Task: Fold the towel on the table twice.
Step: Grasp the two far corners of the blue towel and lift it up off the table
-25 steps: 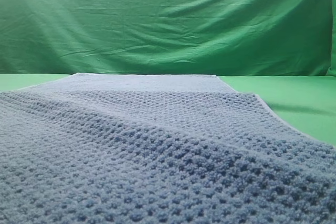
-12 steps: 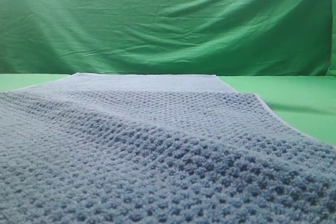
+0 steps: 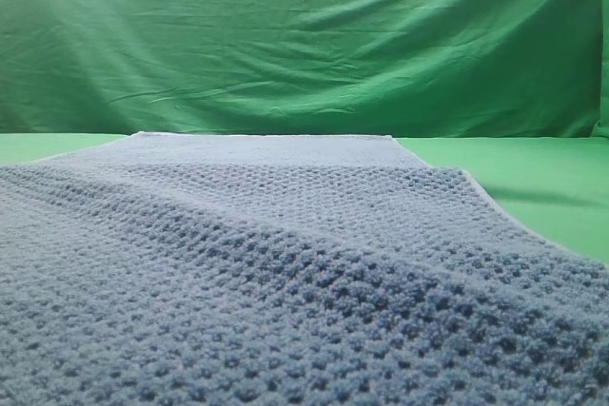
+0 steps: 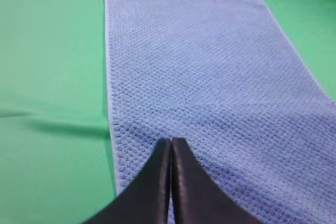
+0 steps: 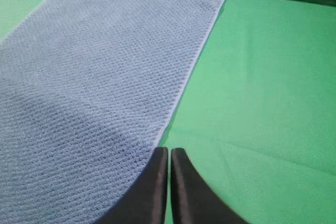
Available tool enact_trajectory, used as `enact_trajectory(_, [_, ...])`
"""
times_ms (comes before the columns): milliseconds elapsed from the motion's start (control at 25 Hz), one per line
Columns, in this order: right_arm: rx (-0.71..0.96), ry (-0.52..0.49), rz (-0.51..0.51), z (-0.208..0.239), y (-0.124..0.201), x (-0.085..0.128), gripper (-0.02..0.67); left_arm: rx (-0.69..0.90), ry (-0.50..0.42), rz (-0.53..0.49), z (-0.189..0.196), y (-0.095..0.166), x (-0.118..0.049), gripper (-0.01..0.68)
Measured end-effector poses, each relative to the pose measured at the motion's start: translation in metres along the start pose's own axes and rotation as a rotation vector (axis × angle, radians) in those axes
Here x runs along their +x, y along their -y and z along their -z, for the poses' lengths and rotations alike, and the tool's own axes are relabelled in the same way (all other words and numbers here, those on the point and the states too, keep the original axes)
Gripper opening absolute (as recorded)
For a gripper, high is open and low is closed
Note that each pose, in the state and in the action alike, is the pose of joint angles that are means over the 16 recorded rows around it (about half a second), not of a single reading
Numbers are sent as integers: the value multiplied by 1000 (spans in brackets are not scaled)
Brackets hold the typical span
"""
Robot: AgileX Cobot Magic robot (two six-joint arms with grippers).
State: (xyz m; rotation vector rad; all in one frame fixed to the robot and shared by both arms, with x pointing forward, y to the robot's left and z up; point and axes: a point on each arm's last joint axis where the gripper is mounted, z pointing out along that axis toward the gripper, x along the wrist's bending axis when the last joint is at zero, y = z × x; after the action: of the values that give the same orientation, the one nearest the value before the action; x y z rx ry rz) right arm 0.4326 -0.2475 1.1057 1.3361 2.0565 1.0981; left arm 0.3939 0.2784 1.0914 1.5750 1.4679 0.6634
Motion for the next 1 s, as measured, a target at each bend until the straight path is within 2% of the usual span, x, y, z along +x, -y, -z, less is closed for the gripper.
enact_trajectory(240, [149, -19, -22, -37, -13, -12, 0, 214, -7, -30, -48, -27, 8, 0])
enact_trajectory(440, [271, -26, -25, -73, -17, -15, 0, 374, -18, -47, -94, -38, 19, 0])
enact_trajectory(720, [412, -32, -21, -131, -17, -11, 0, 532, -39, -63, -155, -33, 35, 0])
enact_trajectory(1000, [512, -35, -39, -189, -15, -6, 3, 592, -50, -90, -199, -16, 48, 0])
